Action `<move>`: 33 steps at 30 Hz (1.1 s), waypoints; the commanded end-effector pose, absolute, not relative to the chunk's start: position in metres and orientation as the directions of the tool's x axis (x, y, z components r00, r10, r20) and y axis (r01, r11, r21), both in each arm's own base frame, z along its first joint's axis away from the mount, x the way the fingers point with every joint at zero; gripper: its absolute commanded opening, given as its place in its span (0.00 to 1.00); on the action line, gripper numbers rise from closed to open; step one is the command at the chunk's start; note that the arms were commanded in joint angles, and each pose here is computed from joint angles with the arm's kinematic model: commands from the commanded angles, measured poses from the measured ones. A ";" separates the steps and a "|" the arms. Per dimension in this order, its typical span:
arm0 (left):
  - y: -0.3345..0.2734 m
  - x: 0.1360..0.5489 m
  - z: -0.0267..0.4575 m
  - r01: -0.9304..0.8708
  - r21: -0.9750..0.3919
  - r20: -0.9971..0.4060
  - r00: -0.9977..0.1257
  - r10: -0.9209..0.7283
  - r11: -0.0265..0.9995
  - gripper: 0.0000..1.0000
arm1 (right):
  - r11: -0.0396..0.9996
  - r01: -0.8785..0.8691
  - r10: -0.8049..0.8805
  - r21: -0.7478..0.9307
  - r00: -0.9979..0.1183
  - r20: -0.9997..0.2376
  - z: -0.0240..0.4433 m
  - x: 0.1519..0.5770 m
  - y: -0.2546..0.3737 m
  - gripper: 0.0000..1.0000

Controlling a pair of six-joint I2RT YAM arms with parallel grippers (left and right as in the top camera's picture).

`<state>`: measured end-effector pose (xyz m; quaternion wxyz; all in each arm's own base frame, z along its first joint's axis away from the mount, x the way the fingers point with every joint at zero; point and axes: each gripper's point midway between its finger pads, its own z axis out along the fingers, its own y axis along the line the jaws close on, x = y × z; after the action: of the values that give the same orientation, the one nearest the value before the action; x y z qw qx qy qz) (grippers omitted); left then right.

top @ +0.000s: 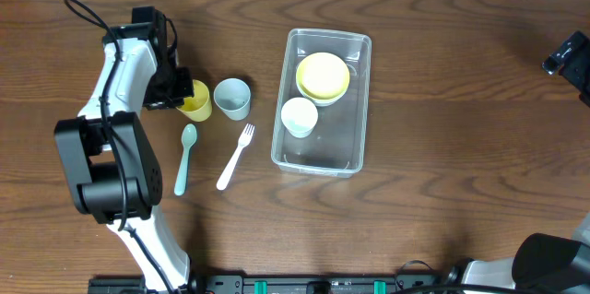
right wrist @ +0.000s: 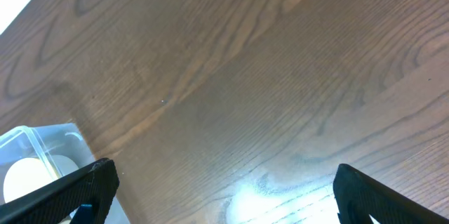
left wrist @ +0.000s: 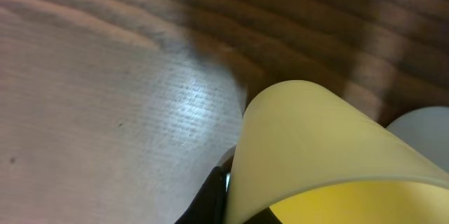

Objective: Pack container
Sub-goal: 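Move the left gripper to the yellow cup and grasp it, then carry the yellow cup with the left gripper and stack it on the green cup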

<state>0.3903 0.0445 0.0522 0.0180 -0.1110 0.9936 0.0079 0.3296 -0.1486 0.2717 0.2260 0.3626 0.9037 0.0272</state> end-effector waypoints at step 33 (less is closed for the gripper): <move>-0.168 0.375 0.133 0.282 -0.014 -0.225 -0.936 0.272 0.959 0.06 | 0.742 0.637 0.660 0.210 -0.637 -0.399 0.275 0.327 -0.149 0.99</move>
<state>0.3751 -0.1703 0.1374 0.1164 0.1509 0.9812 -0.0291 0.3296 -0.1486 0.2717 0.2260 0.3626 0.9037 0.0272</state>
